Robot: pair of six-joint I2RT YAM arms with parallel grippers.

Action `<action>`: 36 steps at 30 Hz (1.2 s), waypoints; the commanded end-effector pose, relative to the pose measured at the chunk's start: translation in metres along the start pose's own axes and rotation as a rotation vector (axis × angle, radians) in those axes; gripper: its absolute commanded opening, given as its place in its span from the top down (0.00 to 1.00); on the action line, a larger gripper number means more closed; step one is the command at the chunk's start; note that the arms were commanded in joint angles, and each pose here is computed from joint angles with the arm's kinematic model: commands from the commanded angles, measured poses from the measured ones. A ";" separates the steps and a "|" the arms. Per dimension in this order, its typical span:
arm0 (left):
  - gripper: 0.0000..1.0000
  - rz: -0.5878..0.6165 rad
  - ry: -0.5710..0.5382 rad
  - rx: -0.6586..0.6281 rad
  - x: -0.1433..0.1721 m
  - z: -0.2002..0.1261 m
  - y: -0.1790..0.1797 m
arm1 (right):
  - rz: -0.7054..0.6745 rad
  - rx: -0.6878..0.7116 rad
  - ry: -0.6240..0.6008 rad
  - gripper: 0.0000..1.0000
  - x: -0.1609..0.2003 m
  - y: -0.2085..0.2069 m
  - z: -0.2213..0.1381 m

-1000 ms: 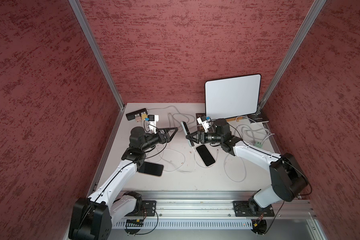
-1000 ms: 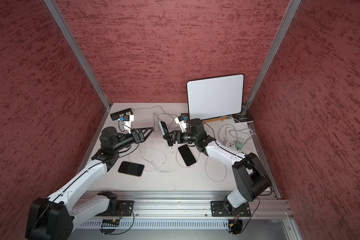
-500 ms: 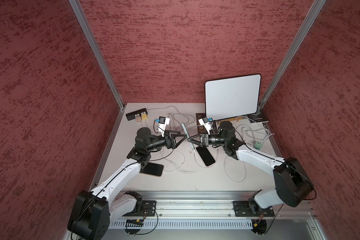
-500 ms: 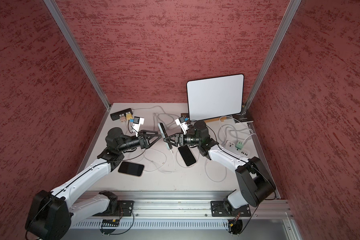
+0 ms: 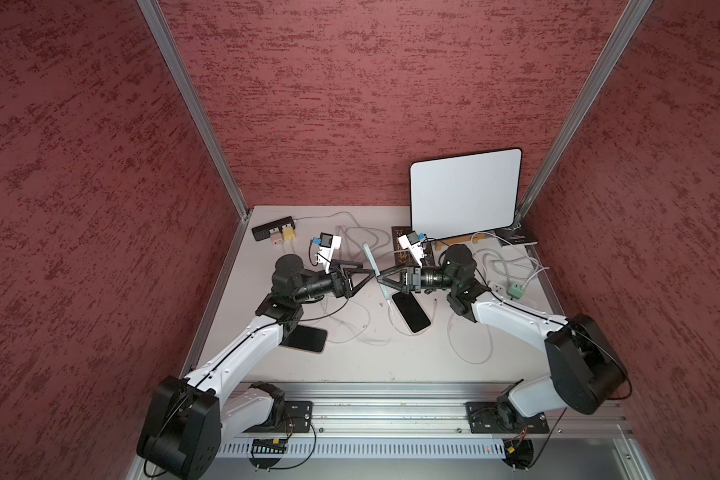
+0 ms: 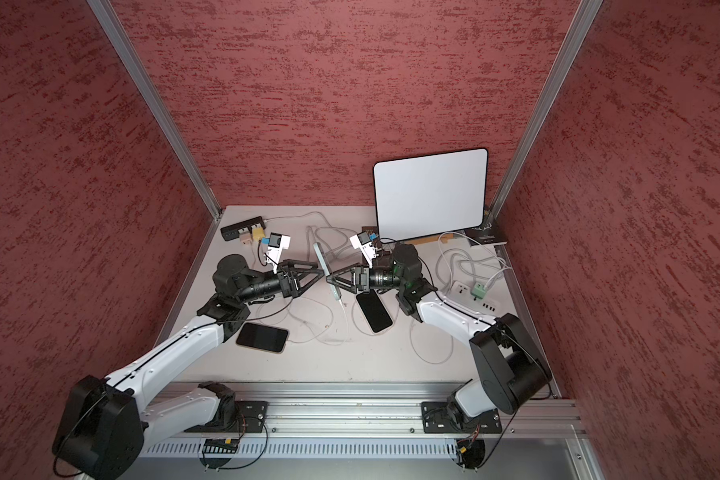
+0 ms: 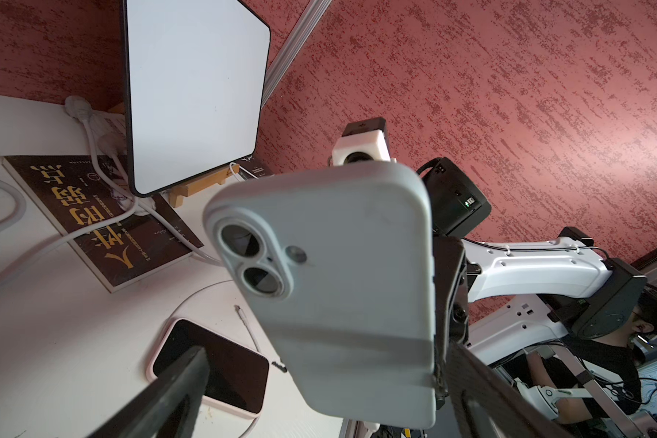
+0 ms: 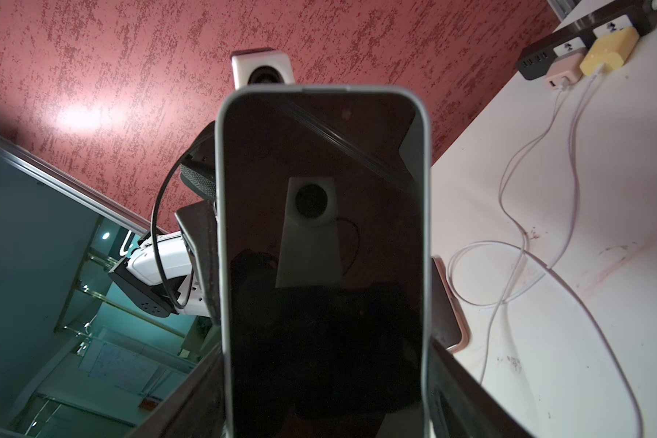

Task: Unplug the charging cable from the phone
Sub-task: Pick up the phone at the center of the board.

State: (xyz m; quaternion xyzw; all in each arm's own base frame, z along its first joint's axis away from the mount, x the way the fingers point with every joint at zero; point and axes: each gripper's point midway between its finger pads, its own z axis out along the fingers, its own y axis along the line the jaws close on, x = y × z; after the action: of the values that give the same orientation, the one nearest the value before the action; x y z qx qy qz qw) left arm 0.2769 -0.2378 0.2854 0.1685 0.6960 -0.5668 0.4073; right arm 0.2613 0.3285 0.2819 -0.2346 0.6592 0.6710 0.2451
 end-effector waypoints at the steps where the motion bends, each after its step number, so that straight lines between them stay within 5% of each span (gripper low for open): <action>1: 0.00 0.051 -0.033 0.052 -0.014 0.002 -0.015 | -0.080 -0.075 -0.003 0.80 -0.003 0.024 0.002; 36: 0.00 0.067 -0.064 0.102 -0.023 -0.001 -0.031 | -0.068 -0.130 0.034 0.82 0.005 0.027 0.018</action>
State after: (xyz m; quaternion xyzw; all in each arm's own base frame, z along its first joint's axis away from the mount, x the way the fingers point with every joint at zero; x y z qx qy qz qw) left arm 0.2724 -0.2405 0.3067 0.1808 0.6645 -0.5893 0.4224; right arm 0.2455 0.3435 0.2823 -0.2561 0.6383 0.6924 0.2182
